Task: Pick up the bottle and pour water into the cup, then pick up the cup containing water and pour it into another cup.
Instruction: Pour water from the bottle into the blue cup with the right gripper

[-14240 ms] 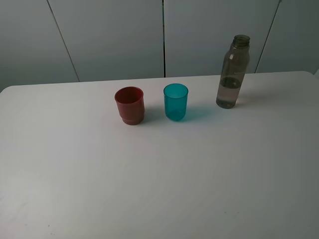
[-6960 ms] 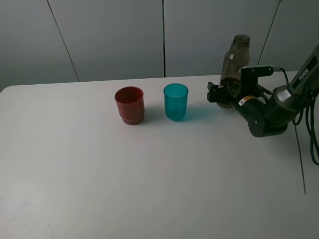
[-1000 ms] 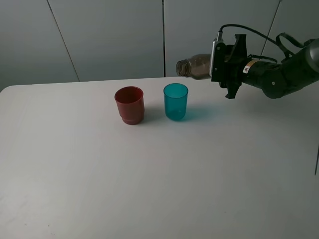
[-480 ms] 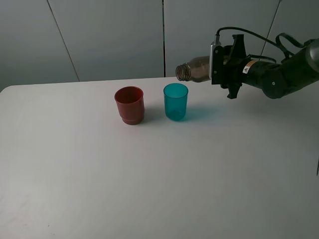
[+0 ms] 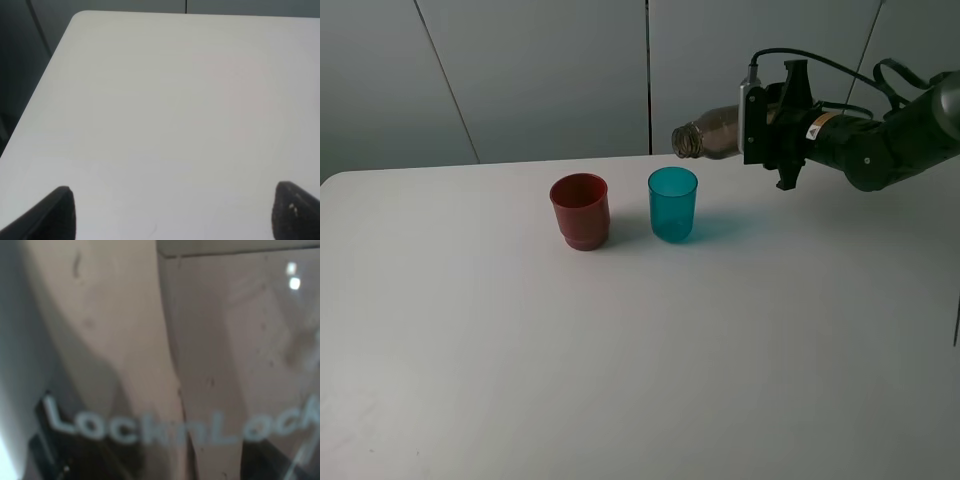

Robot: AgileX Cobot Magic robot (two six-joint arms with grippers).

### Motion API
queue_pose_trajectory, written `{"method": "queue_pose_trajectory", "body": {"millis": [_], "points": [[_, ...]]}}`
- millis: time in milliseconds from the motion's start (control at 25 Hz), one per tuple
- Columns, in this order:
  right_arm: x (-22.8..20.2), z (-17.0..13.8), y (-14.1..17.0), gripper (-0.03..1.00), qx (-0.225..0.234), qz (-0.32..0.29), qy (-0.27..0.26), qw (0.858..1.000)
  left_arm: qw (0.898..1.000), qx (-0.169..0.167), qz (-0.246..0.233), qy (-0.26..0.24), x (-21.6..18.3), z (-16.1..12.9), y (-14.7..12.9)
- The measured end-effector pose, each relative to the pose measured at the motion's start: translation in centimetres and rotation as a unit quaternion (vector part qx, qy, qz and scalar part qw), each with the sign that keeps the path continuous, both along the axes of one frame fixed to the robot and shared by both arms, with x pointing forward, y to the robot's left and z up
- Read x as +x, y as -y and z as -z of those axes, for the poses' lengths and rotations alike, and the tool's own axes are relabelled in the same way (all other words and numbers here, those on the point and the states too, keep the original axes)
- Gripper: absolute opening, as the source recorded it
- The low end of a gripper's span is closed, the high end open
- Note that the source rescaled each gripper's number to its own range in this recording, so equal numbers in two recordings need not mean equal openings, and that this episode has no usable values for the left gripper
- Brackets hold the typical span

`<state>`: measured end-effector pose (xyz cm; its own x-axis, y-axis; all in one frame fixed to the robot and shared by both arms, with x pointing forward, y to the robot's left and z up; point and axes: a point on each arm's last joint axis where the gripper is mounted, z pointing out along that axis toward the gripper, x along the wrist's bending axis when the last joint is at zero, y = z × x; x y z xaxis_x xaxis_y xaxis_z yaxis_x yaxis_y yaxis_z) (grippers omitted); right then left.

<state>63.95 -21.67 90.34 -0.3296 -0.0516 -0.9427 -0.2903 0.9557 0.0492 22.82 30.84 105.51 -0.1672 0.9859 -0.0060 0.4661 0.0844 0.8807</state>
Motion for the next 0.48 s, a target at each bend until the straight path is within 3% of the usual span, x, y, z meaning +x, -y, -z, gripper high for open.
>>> {"method": "queue_pose_trajectory", "body": {"millis": [480], "points": [[0.21, -0.23, -0.04, 0.00, -0.019, -0.007, 0.011, 1.000, 1.000, 0.000, 0.000, 0.000, 0.00, 0.00, 0.00]]}}
